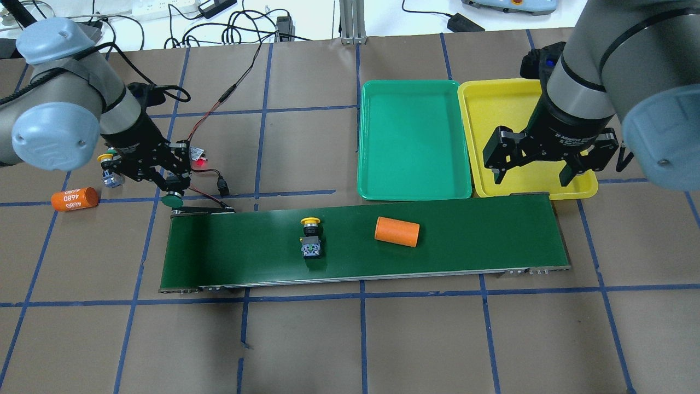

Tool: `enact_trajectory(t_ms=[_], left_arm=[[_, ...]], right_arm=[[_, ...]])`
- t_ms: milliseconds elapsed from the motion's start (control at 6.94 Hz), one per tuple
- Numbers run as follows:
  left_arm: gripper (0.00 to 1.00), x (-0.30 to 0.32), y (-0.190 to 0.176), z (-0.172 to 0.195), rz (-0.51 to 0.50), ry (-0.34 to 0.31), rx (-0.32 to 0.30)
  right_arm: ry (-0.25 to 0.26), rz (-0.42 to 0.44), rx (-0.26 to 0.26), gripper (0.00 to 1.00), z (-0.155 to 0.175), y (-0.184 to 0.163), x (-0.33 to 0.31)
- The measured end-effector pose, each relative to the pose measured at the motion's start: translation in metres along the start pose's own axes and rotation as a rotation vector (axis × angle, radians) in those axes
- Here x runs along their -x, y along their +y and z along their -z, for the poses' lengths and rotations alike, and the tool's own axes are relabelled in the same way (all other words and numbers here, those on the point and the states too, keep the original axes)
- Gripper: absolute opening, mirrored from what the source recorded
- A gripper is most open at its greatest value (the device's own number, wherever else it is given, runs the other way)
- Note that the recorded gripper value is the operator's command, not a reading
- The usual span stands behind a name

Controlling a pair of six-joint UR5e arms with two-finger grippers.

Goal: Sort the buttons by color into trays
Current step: 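Carry the black-bodied button onto the belt and release it, then grasp a green-ringed button with left gripper while right gripper moves over belt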

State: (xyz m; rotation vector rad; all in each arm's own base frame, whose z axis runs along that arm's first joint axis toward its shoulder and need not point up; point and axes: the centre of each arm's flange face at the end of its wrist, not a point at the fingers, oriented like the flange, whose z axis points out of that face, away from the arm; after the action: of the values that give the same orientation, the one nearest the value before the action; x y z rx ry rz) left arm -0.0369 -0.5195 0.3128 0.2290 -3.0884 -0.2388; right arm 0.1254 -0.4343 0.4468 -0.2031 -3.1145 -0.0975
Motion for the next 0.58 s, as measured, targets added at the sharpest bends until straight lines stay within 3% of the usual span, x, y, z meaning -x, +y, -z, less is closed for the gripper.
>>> enact_trajectory(t_ms=[432,576], left_arm=[[0.0,-0.022,0.055,-0.053,0.024,-0.007,-0.034],[0.34,-0.023,0.066,-0.063,0.031,-0.009,-0.045]], right_arm=[[-0.027,0.004,-0.006,1.0,-0.03,-0.01,0.033],[-0.028,0.019,-0.015,1.0,-0.047,-0.019,0.055]])
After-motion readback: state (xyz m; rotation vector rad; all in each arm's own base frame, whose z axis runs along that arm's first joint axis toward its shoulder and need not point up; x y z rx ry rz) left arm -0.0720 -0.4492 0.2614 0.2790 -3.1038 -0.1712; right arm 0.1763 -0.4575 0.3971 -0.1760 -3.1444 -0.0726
